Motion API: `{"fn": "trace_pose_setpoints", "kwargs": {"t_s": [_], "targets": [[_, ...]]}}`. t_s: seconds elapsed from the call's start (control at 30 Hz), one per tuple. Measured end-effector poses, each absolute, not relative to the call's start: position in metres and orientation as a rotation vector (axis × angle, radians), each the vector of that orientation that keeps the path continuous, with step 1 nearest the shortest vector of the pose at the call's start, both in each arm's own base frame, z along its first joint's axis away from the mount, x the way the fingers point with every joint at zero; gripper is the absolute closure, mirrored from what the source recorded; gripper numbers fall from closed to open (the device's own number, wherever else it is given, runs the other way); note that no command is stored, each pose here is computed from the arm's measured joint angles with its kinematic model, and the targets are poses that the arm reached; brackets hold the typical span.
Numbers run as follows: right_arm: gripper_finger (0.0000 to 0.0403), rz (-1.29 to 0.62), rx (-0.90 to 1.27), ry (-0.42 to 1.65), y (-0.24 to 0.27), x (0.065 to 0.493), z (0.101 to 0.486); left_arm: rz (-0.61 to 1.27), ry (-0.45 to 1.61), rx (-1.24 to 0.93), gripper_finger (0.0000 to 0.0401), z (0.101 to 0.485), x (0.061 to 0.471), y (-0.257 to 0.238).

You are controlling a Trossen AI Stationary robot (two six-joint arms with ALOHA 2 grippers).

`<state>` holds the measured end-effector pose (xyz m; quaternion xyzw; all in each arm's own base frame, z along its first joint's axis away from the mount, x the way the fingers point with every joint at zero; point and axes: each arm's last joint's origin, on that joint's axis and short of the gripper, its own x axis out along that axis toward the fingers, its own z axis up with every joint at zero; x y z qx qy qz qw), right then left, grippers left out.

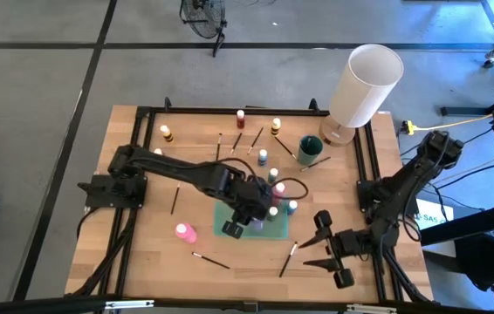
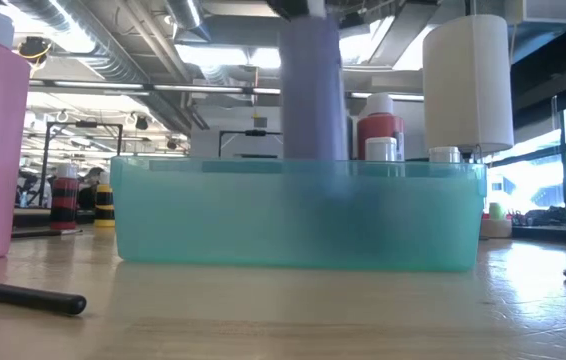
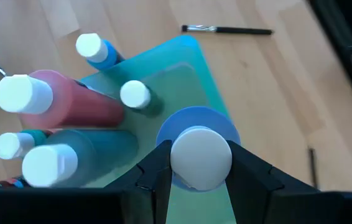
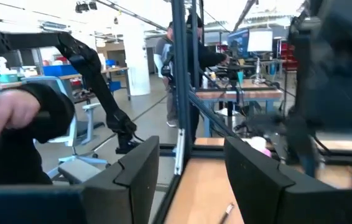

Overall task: Pick & Place Paint Supplies
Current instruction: Put the big blue paint bottle into the light green bin

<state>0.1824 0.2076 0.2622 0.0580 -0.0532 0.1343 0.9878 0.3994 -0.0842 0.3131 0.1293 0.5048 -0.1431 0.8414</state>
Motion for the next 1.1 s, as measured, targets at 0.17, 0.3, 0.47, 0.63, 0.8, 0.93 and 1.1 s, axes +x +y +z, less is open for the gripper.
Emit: {"fn": "trace_pose_setpoints", "kwargs": {"t_s": [0.17, 0.3, 0.47, 0.63, 0.8, 0.93, 1.1], "targets": [[0.0220, 0.284, 0.096, -0.119, 0.224, 0.189, 0.270, -0.267, 1.103, 0.308, 0.0284, 0.297, 0.409, -0.081], [0.0220, 0.296, 0.071, -0.109, 0.240, 0.196, 0.276, -0.230, 1.106, 0.325, 0.0284, 0.293, 0.413, -0.078], [0.0220, 0.309, 0.029, -0.107, 0.259, 0.204, 0.285, -0.213, 1.076, 0.323, 0.0284, 0.294, 0.416, -0.076], [0.0220, 0.327, -0.018, -0.115, 0.277, 0.208, 0.293, -0.209, 1.089, 0.355, 0.0284, 0.293, 0.416, -0.074], [0.0220, 0.346, -0.048, -0.137, 0.291, 0.207, 0.299, -0.211, 1.090, 0.360, 0.0284, 0.293, 0.416, -0.069], [0.0220, 0.358, -0.082, -0.140, 0.299, 0.205, 0.298, -0.198, 1.093, 0.351, 0.0284, 0.293, 0.418, -0.061], [0.0220, 0.366, -0.089, -0.148, 0.302, 0.202, 0.300, -0.197, 1.098, 0.328, 0.0284, 0.292, 0.419, -0.052]]}}
